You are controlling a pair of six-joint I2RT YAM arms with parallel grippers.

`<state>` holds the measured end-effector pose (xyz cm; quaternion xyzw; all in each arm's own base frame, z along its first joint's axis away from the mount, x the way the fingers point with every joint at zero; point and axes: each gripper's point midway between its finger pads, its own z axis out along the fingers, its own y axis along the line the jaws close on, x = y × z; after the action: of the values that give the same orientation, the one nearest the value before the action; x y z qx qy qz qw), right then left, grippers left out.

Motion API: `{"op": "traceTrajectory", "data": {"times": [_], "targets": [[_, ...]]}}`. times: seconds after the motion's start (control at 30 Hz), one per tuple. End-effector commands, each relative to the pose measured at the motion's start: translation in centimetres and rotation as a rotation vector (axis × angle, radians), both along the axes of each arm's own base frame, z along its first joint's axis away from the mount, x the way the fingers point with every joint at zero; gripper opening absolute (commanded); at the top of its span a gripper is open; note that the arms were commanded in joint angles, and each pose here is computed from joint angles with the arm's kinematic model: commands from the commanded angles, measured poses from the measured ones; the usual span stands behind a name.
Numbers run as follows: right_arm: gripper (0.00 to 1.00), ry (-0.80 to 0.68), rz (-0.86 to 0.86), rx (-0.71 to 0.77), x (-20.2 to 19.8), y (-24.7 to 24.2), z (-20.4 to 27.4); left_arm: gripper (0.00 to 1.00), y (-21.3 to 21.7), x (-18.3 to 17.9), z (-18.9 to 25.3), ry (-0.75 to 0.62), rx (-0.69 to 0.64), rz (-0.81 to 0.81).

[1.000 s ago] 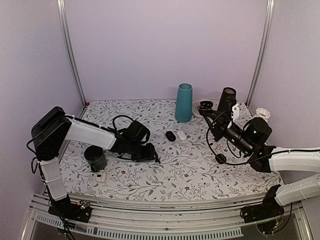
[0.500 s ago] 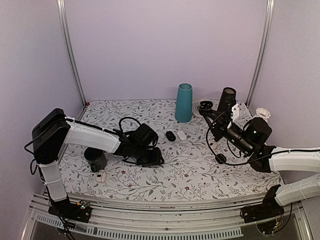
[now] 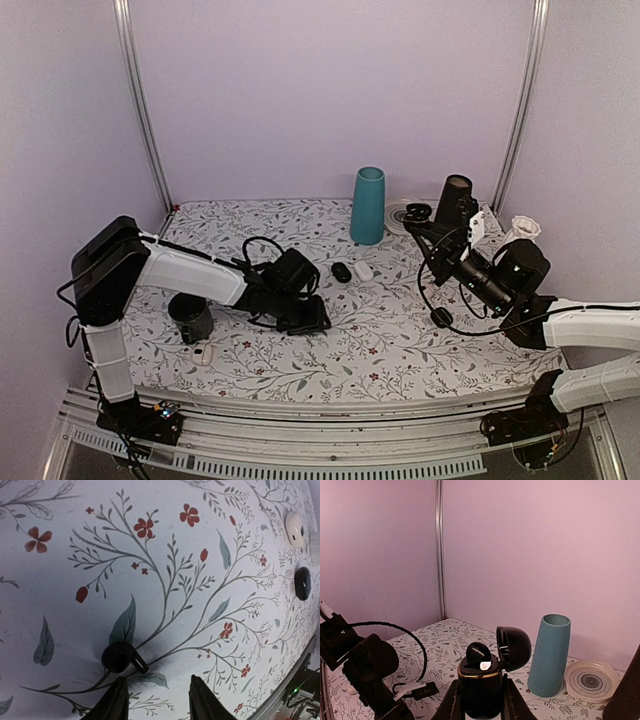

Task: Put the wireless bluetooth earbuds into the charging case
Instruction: Adjust the right earbud at the center of the board.

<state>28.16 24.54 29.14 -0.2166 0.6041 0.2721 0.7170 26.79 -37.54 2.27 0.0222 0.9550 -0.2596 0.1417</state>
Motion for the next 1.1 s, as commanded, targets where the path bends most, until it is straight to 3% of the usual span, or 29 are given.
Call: {"op": "traceTrajectory", "data": {"times": [0.0,0.43,0.6,0.87,1.07], "targets": [[0.04,-0.018,-0.019,0.012,-0.1,-0.7,0.7,0.43,0.5,1.1,-0.4,-0.003,0.011,0.017],[0.04,-0.023,-0.037,0.004,-0.1,-1.1,0.9,0.42,1.2,3.2,-2.2,-0.022,0.088,-0.038],[0.04,-0.020,-0.041,0.005,-0.1,-1.2,0.9,0.41,2.6,3.6,-2.2,-0.074,0.188,-0.070],[0.04,-0.018,-0.046,0.002,0.0,-1.2,0.7,0.43,2.7,4.0,-1.3,-0.254,0.353,-0.308],[0.04,-0.006,-0.052,0.008,0.0,-1.4,0.5,0.44,1.0,3.9,-0.3,-0.348,0.365,-0.463]]}}
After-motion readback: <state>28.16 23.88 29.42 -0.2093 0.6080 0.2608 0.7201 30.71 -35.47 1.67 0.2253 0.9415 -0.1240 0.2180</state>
